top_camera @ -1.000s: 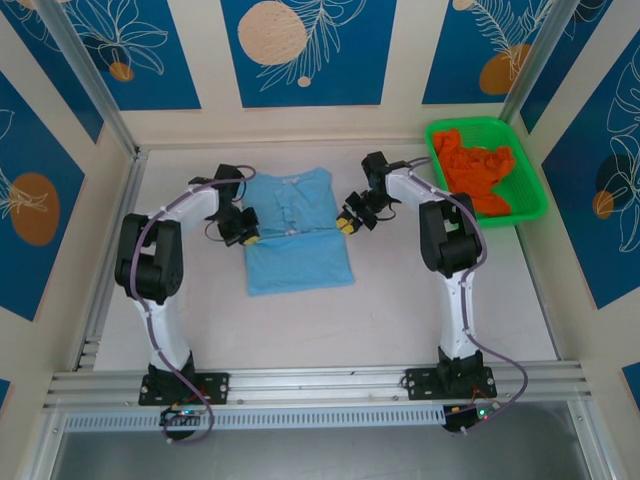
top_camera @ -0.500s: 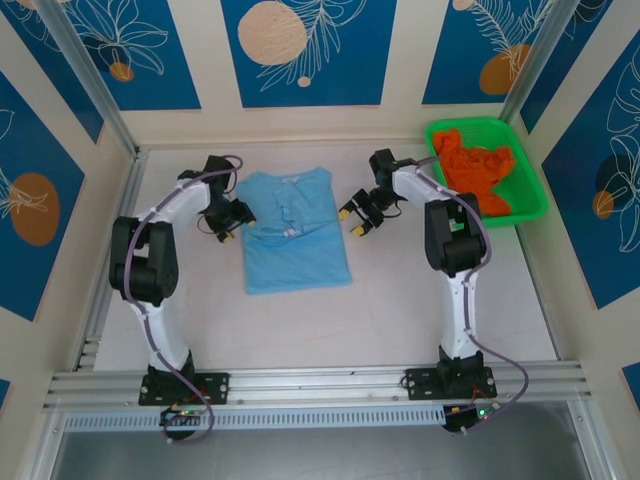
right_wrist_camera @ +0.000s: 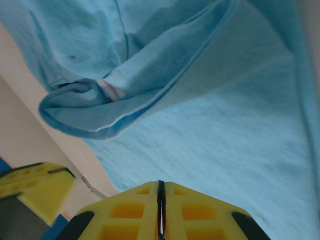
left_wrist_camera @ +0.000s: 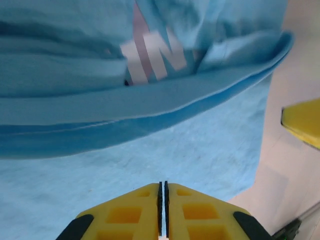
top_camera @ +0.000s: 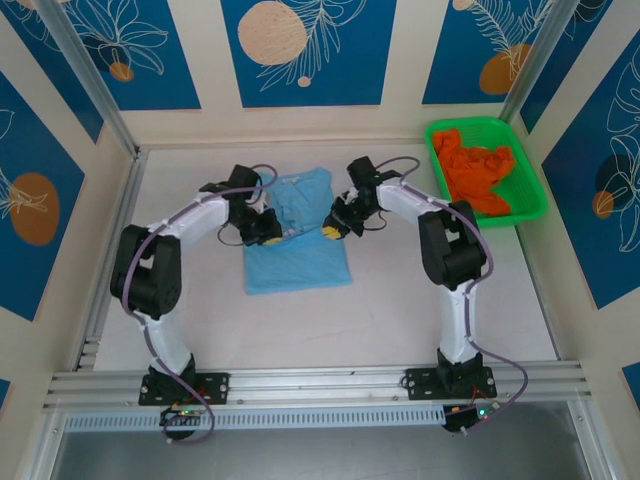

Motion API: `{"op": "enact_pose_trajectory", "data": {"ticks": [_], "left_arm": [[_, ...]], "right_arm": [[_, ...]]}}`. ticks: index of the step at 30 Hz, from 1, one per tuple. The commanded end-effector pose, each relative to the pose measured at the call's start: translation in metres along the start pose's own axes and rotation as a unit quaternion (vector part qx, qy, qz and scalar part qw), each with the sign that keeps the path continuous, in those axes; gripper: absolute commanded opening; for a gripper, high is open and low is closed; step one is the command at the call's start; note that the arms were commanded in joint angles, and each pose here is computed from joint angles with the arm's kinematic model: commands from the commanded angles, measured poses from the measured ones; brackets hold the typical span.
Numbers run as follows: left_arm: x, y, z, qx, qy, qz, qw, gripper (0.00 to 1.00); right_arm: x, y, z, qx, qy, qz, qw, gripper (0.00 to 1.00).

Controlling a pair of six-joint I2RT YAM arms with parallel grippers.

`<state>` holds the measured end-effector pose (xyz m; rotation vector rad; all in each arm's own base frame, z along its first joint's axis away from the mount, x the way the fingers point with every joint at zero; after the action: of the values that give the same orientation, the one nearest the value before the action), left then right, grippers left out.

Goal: Fold and stack the t-shirts

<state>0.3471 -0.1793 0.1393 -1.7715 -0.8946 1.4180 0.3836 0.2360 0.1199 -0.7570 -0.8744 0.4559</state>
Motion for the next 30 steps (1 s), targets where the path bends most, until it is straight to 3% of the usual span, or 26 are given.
{"op": "enact_pose_trajectory", "data": {"ticks": [1,9,16,23,30], "left_arm": [[-0.002,0.014,0.016,0.033,0.030,0.032,0.998,0.11],[-0.005,0.021,0.017,0.028,0.082,0.028,0.996,0.18],[0.017,0.028,-0.004,0.001,0.072,-0.078,0.994,0.21],[0.046,0.018,-0.022,-0.025,0.012,-0.149,0.988,0.25],[0.089,0.014,-0.008,-0.024,-0.065,-0.173,0.983,0.24]], "right_arm": [[0.003,0.012,-0.007,0.016,0.016,0.027,0.999,0.12],[0.006,0.025,-0.040,0.000,0.063,0.061,0.996,0.18],[0.004,0.029,-0.054,0.008,0.105,0.055,0.993,0.25],[-0.010,0.025,-0.062,0.012,0.129,0.068,0.989,0.27],[-0.013,0.024,-0.069,0.016,0.135,0.063,0.989,0.29]]}}
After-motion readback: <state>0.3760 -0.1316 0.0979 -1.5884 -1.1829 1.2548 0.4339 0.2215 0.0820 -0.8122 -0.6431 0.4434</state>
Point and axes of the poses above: each hand's point on the last joint's axis, 136 mm out from that joint toward the fingers, its own y axis out along the fingers, its own x axis along the line the jaws close on, z = x × y, the point moved 7 cm from there along -y, back along the fingers, and after that the axes turned 14 degrees about y, right-handed, at the moved point
